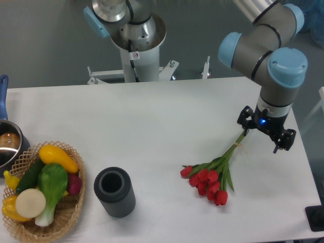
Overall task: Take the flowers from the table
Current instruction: 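Move the open gripper over the green tulip stems and lower it, then close the gripper around the tulip stems just below the blooms, then lift the gripped red tulips up off the table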
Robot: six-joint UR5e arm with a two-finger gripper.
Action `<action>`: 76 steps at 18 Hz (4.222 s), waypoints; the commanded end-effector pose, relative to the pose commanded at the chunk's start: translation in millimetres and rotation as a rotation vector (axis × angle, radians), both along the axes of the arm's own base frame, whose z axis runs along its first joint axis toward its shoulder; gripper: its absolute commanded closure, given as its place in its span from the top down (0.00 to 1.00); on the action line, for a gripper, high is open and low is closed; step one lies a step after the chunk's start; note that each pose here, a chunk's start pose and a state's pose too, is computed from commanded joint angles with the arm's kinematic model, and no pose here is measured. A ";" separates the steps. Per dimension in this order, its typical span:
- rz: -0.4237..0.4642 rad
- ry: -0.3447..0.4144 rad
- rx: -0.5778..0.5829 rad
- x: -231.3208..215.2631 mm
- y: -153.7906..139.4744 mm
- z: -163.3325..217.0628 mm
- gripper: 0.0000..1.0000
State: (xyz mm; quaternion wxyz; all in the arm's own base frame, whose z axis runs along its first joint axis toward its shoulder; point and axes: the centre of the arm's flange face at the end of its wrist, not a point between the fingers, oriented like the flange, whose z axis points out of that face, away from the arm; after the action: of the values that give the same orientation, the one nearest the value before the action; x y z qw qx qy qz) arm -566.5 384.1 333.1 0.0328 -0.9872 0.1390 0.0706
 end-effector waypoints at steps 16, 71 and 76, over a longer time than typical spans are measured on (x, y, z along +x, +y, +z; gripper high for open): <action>-0.035 0.010 -0.008 58.2 10.6 -75.6 1.00; 0.108 0.017 0.009 20.4 79.9 -1.8 0.06; 0.080 0.022 -0.002 14.4 79.9 8.0 0.05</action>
State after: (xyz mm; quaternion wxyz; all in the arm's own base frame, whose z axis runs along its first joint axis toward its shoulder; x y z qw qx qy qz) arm -552.1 464.1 341.1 0.0272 -0.9912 0.0999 0.0827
